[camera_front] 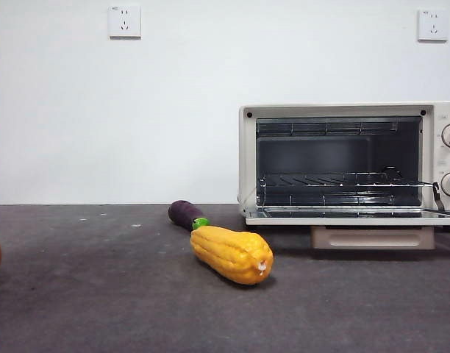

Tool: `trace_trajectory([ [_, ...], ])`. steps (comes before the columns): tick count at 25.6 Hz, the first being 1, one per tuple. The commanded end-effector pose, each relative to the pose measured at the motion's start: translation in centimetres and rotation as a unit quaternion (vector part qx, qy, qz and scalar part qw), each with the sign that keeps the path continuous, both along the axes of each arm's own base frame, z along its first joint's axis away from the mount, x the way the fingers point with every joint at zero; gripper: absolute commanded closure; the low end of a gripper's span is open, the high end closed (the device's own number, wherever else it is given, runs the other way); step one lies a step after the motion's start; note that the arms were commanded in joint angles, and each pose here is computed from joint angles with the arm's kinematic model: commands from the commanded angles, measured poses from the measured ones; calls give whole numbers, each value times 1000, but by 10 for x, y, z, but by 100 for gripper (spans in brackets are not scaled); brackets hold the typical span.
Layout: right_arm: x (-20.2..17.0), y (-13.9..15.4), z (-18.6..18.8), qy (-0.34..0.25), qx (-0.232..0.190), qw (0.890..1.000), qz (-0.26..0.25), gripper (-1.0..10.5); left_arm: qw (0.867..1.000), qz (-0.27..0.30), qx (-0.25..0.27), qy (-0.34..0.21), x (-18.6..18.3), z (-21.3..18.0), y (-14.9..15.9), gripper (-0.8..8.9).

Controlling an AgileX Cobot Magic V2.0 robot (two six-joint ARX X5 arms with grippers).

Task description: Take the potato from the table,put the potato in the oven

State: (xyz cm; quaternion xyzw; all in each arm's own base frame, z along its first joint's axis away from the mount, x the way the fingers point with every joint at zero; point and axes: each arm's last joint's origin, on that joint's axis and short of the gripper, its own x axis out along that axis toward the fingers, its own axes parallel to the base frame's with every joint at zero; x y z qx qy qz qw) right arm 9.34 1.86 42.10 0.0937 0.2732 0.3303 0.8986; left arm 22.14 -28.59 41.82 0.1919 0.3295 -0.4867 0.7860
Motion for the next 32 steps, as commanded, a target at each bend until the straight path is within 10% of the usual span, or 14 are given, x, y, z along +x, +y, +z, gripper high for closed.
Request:
trace_trajectory([
  [1,12,2,2,3,38,999,38,948,999,28,18,-26,-10,12,16,820],
  [15,77,66,19,-31,104,986,130,869,985,125,-2,-117,-93,86,132,820],
  [32,123,207,51,-6,-32,974,226,654,952,218,-119,-181,-184,97,252,820],
])
